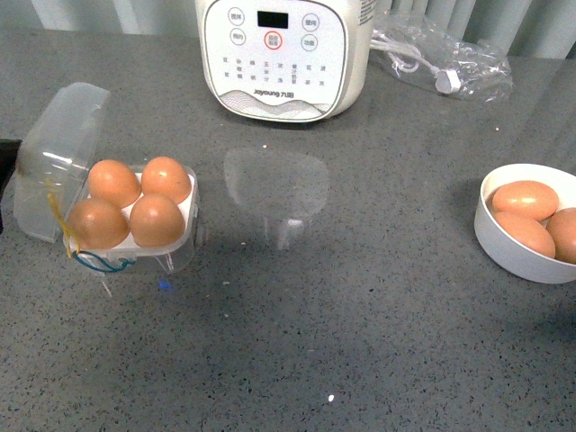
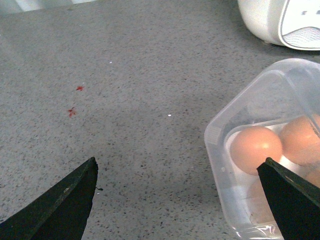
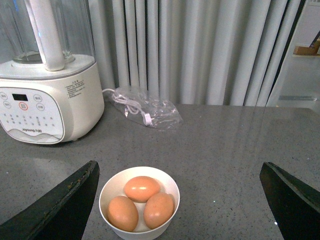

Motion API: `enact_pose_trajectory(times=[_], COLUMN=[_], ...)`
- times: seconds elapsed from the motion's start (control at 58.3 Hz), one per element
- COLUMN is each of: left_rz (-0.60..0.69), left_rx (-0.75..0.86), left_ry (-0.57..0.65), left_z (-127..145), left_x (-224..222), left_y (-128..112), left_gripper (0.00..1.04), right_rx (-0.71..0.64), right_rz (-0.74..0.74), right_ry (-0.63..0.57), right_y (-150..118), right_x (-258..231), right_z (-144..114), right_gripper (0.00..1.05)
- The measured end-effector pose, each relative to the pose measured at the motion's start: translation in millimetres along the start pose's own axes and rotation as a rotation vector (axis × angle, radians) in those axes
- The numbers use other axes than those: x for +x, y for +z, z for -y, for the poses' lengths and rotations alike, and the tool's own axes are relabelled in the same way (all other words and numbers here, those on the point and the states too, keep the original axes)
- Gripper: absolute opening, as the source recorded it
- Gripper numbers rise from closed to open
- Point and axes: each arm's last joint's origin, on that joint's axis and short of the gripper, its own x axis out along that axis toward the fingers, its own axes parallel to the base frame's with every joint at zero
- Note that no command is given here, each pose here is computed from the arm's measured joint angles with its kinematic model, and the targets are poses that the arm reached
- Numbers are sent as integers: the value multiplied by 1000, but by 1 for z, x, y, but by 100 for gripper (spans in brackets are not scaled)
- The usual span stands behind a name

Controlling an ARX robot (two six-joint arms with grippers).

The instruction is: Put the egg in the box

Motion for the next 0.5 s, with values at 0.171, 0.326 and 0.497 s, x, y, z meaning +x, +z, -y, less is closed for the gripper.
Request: enact_pose_trajectory(times=[0.171,0.326,0.497], left_rz=[17,13,-3], left_rx=[35,64,90], left_ry=[-80,-117,-145], left_z=[21,37,50], left_x=[-4,-2,0], left_y=[3,0,-6], left_gripper=[98,98,98], right_rx=[0,0,0], right_rz=[0,0,0], right_ry=[0,0,0], right_y=[0,0,0], right_x=[0,0,0], right_z=[0,0,0], right_gripper=[97,97,97])
